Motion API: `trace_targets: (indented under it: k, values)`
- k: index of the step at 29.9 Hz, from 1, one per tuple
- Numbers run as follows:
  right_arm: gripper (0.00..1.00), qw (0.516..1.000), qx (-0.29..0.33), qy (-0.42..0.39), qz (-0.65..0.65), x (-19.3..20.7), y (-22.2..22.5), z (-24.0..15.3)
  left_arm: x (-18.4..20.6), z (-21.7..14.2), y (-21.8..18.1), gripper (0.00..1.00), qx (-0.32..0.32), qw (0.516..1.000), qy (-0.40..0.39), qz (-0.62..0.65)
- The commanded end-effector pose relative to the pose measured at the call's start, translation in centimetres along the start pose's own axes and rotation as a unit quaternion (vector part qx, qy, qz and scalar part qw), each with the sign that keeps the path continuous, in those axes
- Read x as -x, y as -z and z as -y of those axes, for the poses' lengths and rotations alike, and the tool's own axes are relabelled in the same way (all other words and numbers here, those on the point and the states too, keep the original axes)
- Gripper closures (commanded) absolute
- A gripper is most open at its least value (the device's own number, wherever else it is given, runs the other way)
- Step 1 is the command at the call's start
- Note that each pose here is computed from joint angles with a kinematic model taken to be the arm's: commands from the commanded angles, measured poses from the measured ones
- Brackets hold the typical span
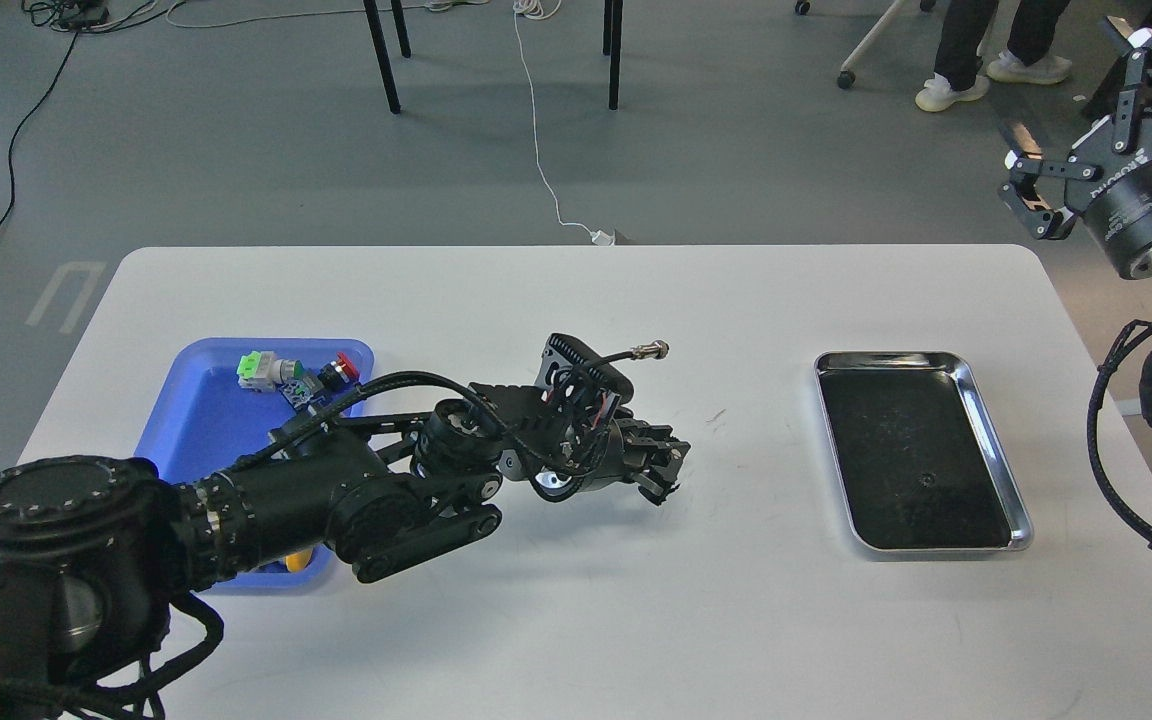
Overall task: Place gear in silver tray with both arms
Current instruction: 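Carry the second black gear to the table middle and release it, then raise the left arm away and reach the right gripper toward the gear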
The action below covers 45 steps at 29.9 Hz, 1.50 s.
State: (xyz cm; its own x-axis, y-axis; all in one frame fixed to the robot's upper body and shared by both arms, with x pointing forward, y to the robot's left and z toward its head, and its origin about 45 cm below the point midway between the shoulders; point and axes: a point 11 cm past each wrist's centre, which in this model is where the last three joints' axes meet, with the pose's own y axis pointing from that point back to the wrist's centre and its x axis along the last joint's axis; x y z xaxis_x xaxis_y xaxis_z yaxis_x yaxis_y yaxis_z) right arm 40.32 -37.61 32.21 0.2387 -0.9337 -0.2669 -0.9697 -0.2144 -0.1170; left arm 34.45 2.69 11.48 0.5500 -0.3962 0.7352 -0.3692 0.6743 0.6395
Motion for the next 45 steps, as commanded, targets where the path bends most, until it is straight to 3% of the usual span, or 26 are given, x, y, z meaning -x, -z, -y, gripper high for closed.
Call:
trace_targets:
  k: [1, 3, 11, 14, 19, 24, 32, 38, 41, 45]
  values:
    - [0.02, 1.000, 0.001, 0.001, -0.006, 0.1, -0.1, 0.4, 0.2, 0.0, -0.1, 0.62, 0.001, 1.000, 0.001, -0.004]
    - [0.02, 1.000, 0.000, 0.003, -0.005, 0.2, -0.1, 0.5, 0.1, 0.0, -0.2, 0.52, 0.004, 1.000, -0.002, -0.008]
    - [0.02, 0.999, 0.020, 0.023, -0.030, 2.0, -0.6, 3.0, -1.7, -0.2, -0.5, 0.39, 0.013, 0.999, -0.043, -0.028]
    - [0.02, 0.998, 0.022, 0.037, -0.052, 2.9, 0.0, 4.3, -4.3, -0.8, -0.1, 0.24, 0.022, 0.990, -0.099, -0.094]
    - [0.02, 0.991, 0.035, 0.075, -0.106, 5.0, 1.0, 6.1, -6.9, -5.1, 6.4, 0.21, -0.004, 0.951, -0.168, -0.259]
    - [0.02, 0.977, 0.052, 0.121, -0.168, 7.2, 0.3, 6.8, -7.3, -11.7, 14.2, 0.18, -0.025, 0.860, -0.247, -0.446]
    - [0.02, 0.933, 0.099, 0.211, -0.276, 11.1, -3.3, 7.0, -5.5, -21.1, 22.6, 0.08, -0.005, 0.644, -0.369, -0.671]
    - [0.02, 0.829, 0.145, 0.329, -0.428, 15.4, -7.0, 6.7, -5.2, -27.1, 25.9, 0.04, 0.063, 0.495, -0.455, -0.738]
    - [0.02, 0.766, 0.160, 0.384, -0.490, 17.3, -9.0, 6.3, -5.3, -29.1, 26.6, 0.03, 0.105, 0.447, -0.475, -0.751]
    - [0.02, 0.672, 0.173, 0.448, -0.564, 18.8, -11.9, 5.4, -5.8, -30.3, 26.9, 0.03, 0.132, 0.416, -0.492, -0.753]
